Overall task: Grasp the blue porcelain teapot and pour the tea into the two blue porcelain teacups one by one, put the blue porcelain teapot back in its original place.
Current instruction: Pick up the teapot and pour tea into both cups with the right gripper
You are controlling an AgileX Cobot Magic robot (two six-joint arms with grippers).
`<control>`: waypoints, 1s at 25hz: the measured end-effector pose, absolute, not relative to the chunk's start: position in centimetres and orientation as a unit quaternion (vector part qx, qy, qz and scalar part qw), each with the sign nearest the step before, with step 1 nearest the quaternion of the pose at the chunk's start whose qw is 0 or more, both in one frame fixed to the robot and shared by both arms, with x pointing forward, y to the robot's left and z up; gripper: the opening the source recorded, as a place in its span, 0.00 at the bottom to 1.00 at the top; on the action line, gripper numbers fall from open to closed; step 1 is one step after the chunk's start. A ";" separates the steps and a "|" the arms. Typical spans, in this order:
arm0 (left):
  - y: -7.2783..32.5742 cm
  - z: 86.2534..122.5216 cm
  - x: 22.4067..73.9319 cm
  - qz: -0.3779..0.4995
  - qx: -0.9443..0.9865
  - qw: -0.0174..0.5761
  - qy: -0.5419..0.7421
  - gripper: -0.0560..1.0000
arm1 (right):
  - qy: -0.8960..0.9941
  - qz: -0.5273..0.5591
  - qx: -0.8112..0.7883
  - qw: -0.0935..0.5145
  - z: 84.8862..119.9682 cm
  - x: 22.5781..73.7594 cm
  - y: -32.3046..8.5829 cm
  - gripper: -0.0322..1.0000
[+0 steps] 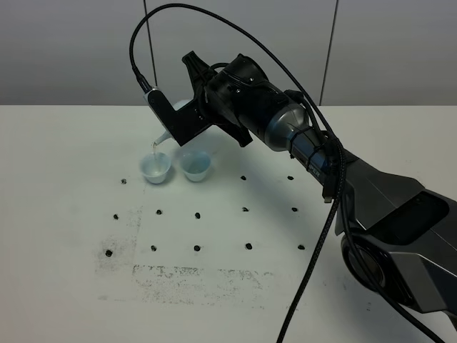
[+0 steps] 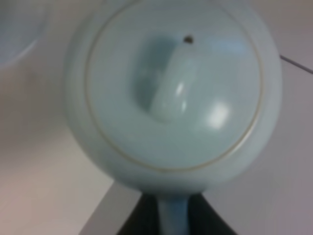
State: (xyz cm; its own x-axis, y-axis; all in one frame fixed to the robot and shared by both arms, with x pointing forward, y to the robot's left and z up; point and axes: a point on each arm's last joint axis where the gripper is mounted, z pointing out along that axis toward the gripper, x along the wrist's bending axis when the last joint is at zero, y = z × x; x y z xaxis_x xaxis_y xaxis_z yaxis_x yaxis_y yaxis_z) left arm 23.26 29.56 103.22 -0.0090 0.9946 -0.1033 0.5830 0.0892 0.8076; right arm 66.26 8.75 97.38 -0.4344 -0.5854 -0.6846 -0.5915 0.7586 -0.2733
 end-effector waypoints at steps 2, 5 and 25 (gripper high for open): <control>29.6 103.2 23.3 0.291 0.609 0.353 0.648 0.32 | 0.844 -0.002 -0.350 0.405 97.4 66.3 8.8 0.06; 29.6 103.2 23.3 0.291 0.609 0.353 0.648 0.32 | 0.840 -0.007 -0.356 0.408 97.5 66.2 8.9 0.06; 29.6 103.2 23.3 0.291 0.609 0.353 0.648 0.32 | 0.817 -0.047 -0.393 0.420 97.1 65.9 9.3 0.06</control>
